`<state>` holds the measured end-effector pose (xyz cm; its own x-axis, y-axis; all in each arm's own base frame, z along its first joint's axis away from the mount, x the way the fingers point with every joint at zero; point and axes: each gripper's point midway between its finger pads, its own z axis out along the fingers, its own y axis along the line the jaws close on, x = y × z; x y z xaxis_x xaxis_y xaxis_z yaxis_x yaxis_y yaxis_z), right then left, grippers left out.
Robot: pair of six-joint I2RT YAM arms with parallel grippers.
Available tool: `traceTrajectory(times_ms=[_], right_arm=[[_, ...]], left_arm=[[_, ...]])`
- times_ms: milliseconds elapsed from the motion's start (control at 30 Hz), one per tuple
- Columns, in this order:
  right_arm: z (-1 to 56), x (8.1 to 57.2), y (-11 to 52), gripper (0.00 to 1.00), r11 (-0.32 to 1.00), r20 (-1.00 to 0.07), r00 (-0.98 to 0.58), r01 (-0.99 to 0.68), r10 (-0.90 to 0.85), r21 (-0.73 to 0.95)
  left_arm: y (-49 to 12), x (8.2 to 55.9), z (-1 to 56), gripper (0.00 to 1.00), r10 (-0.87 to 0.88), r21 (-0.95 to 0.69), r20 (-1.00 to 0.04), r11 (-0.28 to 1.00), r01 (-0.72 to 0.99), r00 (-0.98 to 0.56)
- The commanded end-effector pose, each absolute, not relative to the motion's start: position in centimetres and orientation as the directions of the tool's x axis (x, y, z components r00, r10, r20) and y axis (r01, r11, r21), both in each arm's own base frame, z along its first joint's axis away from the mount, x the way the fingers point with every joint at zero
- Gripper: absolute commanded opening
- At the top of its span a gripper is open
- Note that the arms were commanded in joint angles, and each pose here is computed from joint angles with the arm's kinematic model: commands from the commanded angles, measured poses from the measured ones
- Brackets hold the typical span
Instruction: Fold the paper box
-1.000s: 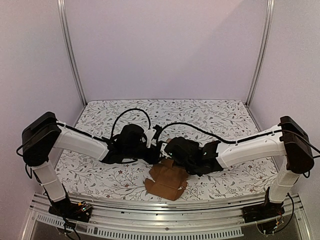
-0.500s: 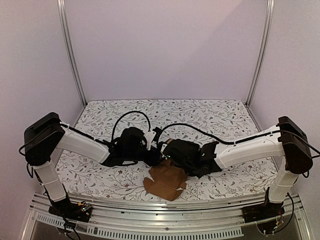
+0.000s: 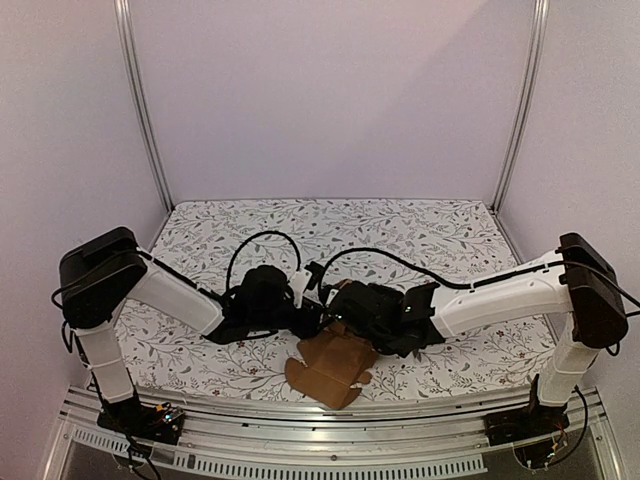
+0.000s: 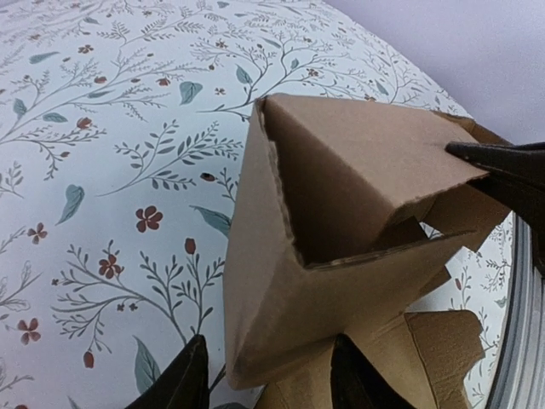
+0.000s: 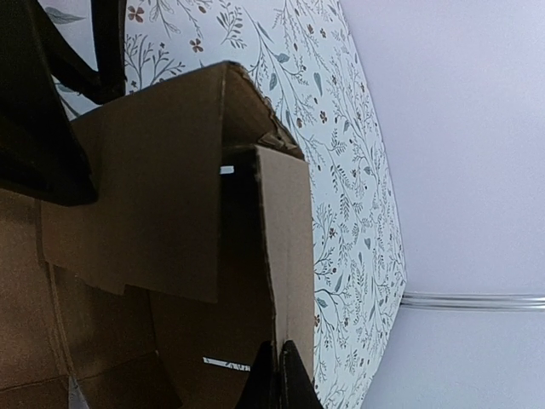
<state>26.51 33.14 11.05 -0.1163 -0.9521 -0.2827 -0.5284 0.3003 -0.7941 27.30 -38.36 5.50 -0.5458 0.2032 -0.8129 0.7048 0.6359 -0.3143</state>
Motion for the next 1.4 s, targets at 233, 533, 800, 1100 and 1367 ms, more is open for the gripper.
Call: traceTrajectory(times_ms=[233,533,800,1100,1367], right_arm=[[10.3,25.0,33.8,0.00,0.296,-0.274,-0.131,-0.596,-0.953,-0.746],[10.7,25.3,33.8,0.00,0.298,-0.259,-0.151,-0.583,-0.954,-0.756],[11.0,24.8,34.0,0.00,0.317,-0.279,-0.157,-0.590,-0.947,-0.743],[11.4,24.7,34.3,0.00,0.343,-0.297,-0.177,-0.589,-0.938,-0.732],[11.6,24.6,35.1,0.00,0.361,-0.317,-0.184,-0.601,-0.930,-0.712]], left_arm=[[-40.4,26.1,6.4,0.49,0.213,-0.284,-0.852,0.580,0.763,-0.479],[-40.5,25.2,6.4,0.49,0.240,-0.256,-0.854,0.579,0.774,-0.462],[-40.2,25.3,6.0,0.34,0.246,-0.240,-0.853,0.599,0.764,-0.461],[-40.6,25.2,6.6,0.08,0.242,-0.245,-0.856,0.588,0.771,-0.457],[-40.7,24.9,6.8,0.00,0.245,-0.243,-0.859,0.579,0.778,-0.450]])
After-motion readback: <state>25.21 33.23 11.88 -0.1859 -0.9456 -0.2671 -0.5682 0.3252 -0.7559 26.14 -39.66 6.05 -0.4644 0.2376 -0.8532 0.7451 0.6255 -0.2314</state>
